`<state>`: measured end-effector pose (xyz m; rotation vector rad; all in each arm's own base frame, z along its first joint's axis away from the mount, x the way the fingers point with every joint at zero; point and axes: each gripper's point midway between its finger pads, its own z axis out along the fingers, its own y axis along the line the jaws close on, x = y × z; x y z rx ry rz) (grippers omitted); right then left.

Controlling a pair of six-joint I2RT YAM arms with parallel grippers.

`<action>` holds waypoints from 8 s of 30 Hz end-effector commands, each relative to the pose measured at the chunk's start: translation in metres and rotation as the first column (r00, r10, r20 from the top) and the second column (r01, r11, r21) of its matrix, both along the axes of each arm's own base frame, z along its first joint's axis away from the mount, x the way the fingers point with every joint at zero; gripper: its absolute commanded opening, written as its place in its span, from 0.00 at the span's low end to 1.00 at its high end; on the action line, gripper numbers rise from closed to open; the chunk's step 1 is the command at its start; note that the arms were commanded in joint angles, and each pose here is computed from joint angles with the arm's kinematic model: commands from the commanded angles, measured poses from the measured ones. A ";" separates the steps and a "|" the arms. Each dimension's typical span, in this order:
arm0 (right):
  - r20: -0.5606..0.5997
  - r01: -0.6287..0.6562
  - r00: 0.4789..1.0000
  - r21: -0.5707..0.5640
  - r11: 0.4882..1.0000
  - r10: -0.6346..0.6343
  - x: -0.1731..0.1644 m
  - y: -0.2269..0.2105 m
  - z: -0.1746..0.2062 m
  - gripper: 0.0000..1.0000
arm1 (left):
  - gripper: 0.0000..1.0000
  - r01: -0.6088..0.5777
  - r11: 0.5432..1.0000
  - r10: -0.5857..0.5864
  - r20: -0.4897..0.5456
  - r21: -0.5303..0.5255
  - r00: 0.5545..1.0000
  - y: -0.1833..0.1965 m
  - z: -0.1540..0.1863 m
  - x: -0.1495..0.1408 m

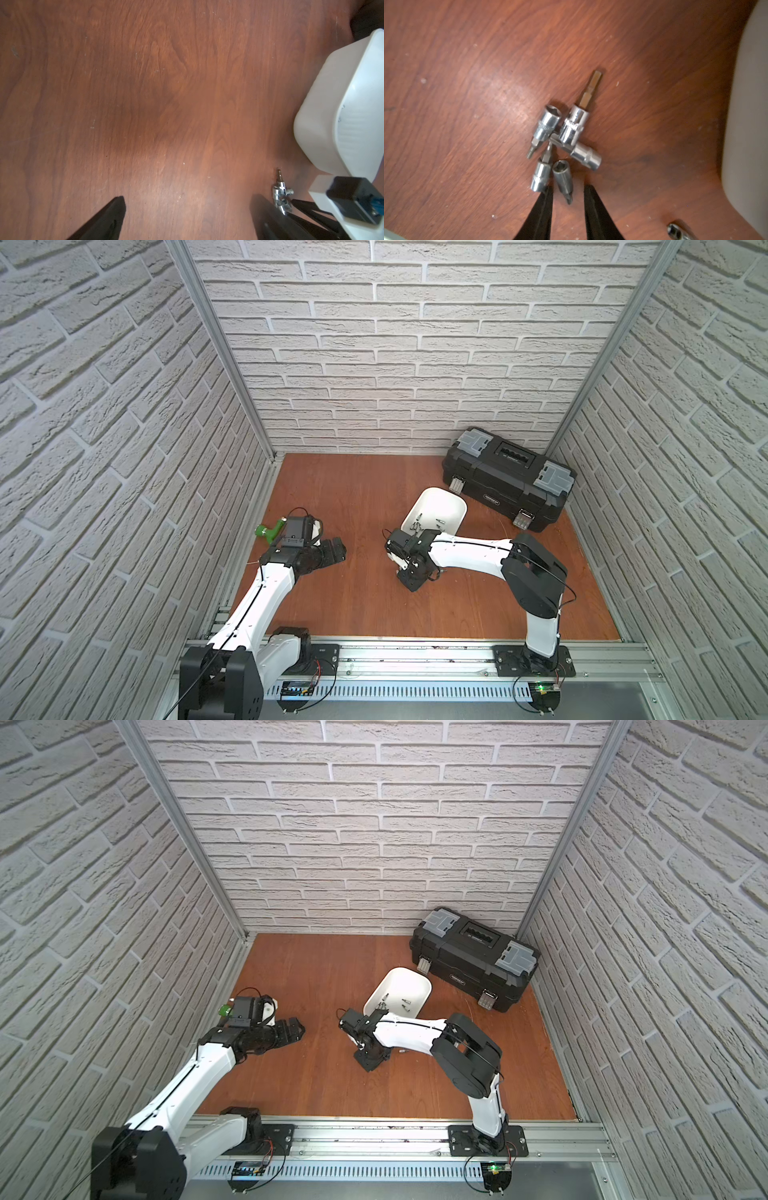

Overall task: Put the bit on the desktop into the storage box
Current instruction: Pick up the screwdriver bit from the center of the board, then place the screwdriver bit in the storage box, then pick up the screwdriver bit from the center of the board.

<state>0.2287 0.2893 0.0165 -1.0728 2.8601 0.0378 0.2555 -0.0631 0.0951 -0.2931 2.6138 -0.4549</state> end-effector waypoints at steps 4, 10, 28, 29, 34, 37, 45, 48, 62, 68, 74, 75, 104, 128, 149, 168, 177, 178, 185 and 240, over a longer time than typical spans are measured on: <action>0.001 -0.004 1.000 -0.005 1.000 0.004 0.000 0.005 -0.006 0.29 | 0.98 0.012 1.000 -0.012 0.035 0.010 0.999 -0.001 0.010 0.005; 0.012 0.005 1.000 -0.016 1.000 -0.005 0.002 0.004 -0.008 0.25 | 0.98 0.014 1.000 -0.014 0.033 0.009 0.999 -0.001 0.010 0.006; 0.057 0.024 0.998 -0.021 1.000 -0.022 0.003 -0.006 0.010 0.13 | 0.98 0.013 1.000 -0.014 0.031 0.012 0.999 -0.001 0.010 0.007; 0.058 0.026 0.998 -0.020 0.999 -0.024 0.003 -0.007 0.011 0.13 | 0.98 0.015 1.000 -0.015 0.034 0.012 0.999 -0.001 0.011 0.007; 0.068 0.031 0.997 -0.020 0.999 -0.029 0.002 -0.011 0.016 0.12 | 0.99 0.013 1.000 -0.014 0.030 0.011 0.999 -0.001 0.010 0.006; 0.070 0.033 0.997 -0.015 0.999 -0.032 0.000 -0.013 0.020 0.12 | 0.98 0.013 1.000 -0.013 0.031 0.011 0.999 -0.001 0.010 0.006; 0.086 0.039 0.996 0.009 0.999 -0.040 -0.002 -0.016 0.036 0.11 | 0.98 0.012 1.000 -0.012 0.033 0.011 0.999 -0.001 0.011 0.006; 0.096 0.037 0.995 0.033 0.999 -0.040 -0.001 -0.014 0.046 0.11 | 0.98 0.013 1.000 -0.013 0.032 0.011 0.999 -0.001 0.011 0.006; 0.203 0.008 0.979 0.108 0.994 -0.030 0.042 -0.014 0.111 0.11 | 0.98 0.013 1.000 -0.013 0.043 0.006 0.999 -0.001 0.013 0.006; 0.259 0.044 0.963 0.121 0.992 -0.074 0.084 -0.033 0.133 0.11 | 0.99 0.016 1.000 -0.017 0.047 0.005 0.999 -0.002 0.015 0.006; 0.270 0.094 0.955 0.122 0.988 -0.124 0.124 -0.054 0.133 0.11 | 0.98 0.020 1.000 -0.020 0.057 0.006 0.998 -0.002 0.019 0.006; 0.271 0.107 0.953 0.123 0.987 -0.138 0.130 -0.057 0.132 0.11 | 0.98 0.019 1.000 -0.019 0.056 0.007 0.998 -0.001 0.019 0.005; 0.161 0.269 0.949 0.038 0.962 -0.272 0.216 -0.093 0.027 0.10 | 0.98 0.028 1.000 -0.028 0.048 0.004 0.998 -0.003 0.019 0.008; 0.125 0.270 0.956 -0.004 0.963 -0.267 0.207 -0.098 0.007 0.15 | 0.98 0.021 1.000 -0.021 0.048 0.010 0.999 -0.002 0.017 0.007; 0.191 0.269 0.941 0.082 0.960 -0.280 0.200 -0.095 0.061 0.29 | 0.99 0.026 1.000 -0.026 0.067 0.015 0.997 -0.007 0.018 0.011; 0.355 0.325 0.843 0.261 0.909 -0.403 0.150 -0.126 0.156 0.42 | 0.98 0.247 0.965 -0.248 0.003 0.082 0.969 -0.086 0.011 0.019; 0.425 0.372 0.782 0.268 0.889 -0.455 0.121 -0.157 0.171 0.47 | 0.93 0.370 0.911 -0.365 -0.061 0.180 0.929 -0.132 0.001 0.020; 0.434 0.380 0.772 0.273 0.884 -0.465 0.118 -0.160 0.173 0.48 | 0.91 0.385 0.903 -0.378 -0.074 0.190 0.923 -0.137 -0.001 0.019; 0.482 0.440 0.696 0.299 0.847 -0.532 0.100 -0.187 0.182 0.61 | 0.76 0.466 0.853 -0.443 -0.147 0.234 0.885 -0.163 -0.014 0.011; 0.498 0.522 0.607 0.337 0.783 -0.619 0.081 -0.226 0.178 0.99 | 0.25 0.590 0.785 -0.510 -0.345 0.188 0.788 -0.197 -0.074 -0.035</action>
